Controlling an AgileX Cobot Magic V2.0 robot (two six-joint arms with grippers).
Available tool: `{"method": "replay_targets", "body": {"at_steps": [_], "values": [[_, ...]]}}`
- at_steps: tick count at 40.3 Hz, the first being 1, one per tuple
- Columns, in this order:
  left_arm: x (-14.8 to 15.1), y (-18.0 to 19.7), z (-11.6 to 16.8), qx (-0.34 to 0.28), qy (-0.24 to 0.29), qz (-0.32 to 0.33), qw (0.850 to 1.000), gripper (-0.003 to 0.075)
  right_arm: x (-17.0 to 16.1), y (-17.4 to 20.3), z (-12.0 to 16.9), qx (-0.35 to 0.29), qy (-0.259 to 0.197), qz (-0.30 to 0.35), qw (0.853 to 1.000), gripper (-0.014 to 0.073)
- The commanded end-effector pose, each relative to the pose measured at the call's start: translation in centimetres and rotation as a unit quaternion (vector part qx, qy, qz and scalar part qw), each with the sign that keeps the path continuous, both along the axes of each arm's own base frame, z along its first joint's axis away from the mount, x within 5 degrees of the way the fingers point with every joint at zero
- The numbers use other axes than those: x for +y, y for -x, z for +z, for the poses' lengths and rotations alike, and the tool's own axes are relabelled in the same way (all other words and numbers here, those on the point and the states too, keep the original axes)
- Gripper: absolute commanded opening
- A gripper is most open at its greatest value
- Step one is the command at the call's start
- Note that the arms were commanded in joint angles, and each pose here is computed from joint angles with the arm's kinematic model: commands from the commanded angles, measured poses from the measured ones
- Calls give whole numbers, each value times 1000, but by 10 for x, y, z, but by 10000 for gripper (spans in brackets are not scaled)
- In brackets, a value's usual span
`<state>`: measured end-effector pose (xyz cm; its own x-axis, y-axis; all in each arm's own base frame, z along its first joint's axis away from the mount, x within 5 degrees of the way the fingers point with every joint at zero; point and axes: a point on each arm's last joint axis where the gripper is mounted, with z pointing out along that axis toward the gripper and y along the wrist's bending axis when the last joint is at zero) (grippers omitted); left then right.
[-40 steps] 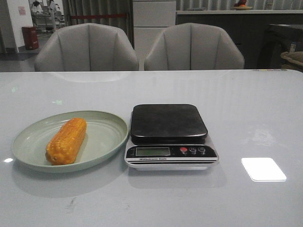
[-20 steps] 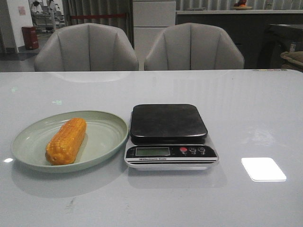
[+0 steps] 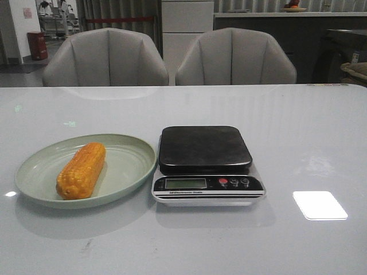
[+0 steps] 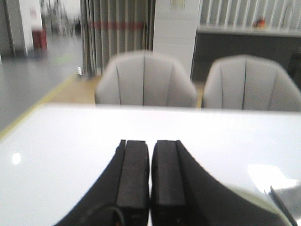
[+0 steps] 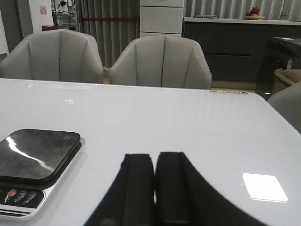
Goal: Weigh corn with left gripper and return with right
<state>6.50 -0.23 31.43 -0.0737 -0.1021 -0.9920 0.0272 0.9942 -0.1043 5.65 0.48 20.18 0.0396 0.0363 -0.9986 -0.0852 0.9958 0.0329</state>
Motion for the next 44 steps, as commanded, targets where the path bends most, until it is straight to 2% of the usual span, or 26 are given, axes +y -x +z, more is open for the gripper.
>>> {"method": "replay_targets", "body": {"at_steps": [1, 11, 15, 17, 25, 27, 37, 44], "values": [[-1, -10, 8, 22, 20, -3, 1000, 132, -1, 2, 7, -45, 3, -5, 999, 167], [-2, -22, -4, 74, 22, -5, 997, 134, -1, 2, 7, -45, 3, -5, 999, 167], [-5, -27, -6, 88, 21, -18, 996, 169, -1, 2, 7, -45, 3, -5, 999, 167], [-7, -30, -8, 96, 17, -26, 995, 216, -1, 2, 7, -45, 3, -5, 999, 167], [-17, -47, -12, 142, 1, -64, 988, 538, -1, 2, 7, -45, 3, -5, 999, 167], [-20, -53, -10, 157, -2, -74, 985, 576, -1, 2, 7, -45, 3, -5, 999, 167], [-42, -103, -3, 229, -2, -106, 968, 580, -1, 2, 7, -45, 3, -5, 999, 167], [-67, -149, -12, 288, -3, -128, 949, 580, -1, 2, 7, -45, 3, -5, 999, 167]]}}
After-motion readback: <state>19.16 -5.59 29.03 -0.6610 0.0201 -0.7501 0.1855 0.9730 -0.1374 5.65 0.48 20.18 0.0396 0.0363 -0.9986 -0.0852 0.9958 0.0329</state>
